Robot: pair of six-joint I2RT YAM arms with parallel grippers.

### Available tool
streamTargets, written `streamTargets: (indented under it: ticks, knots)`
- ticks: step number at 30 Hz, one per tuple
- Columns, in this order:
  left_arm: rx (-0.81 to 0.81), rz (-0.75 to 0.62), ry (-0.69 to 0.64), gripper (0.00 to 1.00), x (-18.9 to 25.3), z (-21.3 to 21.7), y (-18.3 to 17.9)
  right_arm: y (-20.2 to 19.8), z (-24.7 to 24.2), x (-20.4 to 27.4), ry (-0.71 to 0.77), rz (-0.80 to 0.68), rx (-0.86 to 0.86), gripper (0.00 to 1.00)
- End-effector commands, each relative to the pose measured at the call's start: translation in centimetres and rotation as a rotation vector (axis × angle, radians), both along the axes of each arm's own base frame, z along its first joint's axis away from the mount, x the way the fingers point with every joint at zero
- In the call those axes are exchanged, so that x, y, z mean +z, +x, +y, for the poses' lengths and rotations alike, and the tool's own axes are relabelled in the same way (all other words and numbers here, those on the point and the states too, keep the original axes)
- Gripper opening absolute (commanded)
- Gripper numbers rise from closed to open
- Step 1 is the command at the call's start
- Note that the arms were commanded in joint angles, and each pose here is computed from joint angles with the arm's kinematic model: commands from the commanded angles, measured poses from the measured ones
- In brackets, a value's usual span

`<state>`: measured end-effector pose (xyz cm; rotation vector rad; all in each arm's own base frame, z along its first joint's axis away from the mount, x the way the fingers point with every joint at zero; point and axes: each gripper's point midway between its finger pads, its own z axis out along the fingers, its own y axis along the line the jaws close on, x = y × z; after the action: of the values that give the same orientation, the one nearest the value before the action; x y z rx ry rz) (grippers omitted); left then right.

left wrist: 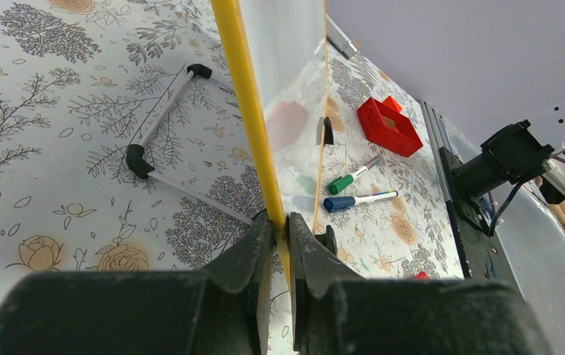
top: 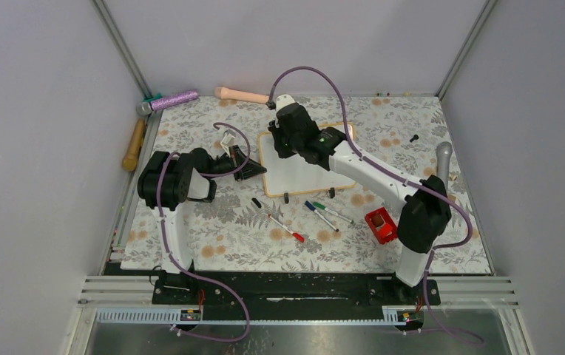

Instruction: Write a sentence on the whiteboard

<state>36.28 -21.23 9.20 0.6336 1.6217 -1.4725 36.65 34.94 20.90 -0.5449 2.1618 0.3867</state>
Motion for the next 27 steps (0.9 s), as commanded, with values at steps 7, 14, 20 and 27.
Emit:
streamTargets:
  ticks: [7, 14, 20, 27]
  knots:
    - [-0.084, -0.069, 0.023, 0.00, -0.4, -0.5, -1.6, 0.9, 1.3, 1.6, 0.014, -0.041, 0.001, 0.00]
    - [-0.085, -0.068, 0.024, 0.00, -0.4, -0.5, -1.6, 1.5, 1.2, 1.7, 0.001, -0.058, -0.016, 0.00]
    - [-0.085, -0.067, 0.023, 0.00, -0.4, -0.6, -1.6, 1.7, 1.2, 1.5, -0.007, -0.060, -0.026, 0.00]
    - [-0.085, -0.069, 0.023, 0.00, -0.3, -0.5, -1.6, 1.9, 1.3, 1.5, -0.013, -0.057, -0.026, 0.00]
